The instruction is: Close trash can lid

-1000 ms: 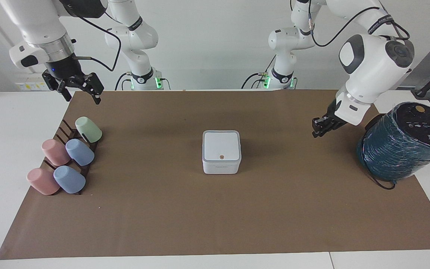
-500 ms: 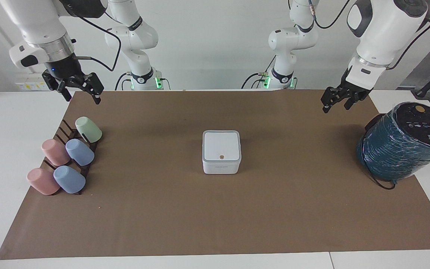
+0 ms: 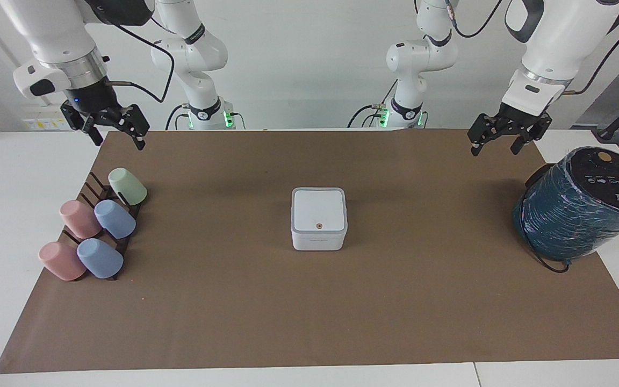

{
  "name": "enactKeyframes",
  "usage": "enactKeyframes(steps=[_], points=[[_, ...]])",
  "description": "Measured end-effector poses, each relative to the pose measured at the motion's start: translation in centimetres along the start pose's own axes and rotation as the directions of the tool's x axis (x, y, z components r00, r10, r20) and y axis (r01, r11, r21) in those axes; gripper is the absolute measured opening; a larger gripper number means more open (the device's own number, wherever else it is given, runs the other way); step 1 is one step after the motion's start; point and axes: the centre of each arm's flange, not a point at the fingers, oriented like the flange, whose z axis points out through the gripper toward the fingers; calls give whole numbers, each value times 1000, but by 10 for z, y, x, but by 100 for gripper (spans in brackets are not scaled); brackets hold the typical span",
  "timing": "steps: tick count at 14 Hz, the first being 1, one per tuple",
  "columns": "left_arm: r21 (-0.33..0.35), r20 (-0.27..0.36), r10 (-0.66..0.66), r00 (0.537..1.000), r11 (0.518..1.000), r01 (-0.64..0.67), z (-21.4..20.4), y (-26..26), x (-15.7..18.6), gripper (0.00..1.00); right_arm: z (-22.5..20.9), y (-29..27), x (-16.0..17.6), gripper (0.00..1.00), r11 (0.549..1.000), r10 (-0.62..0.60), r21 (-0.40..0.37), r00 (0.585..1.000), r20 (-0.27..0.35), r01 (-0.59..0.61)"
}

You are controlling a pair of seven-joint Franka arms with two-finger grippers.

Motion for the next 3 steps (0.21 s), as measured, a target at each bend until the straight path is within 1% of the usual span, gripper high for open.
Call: enactKeyframes(steps=[1,3], points=[[-1,-13,2,1000,1000,-2,-1,0,1,100,0,0,0,100,1000,0,0,1000,0,0],[-1,-17,3,1000,1000,-3,-1,0,2,100,0,0,0,100,1000,0,0,1000,0,0]])
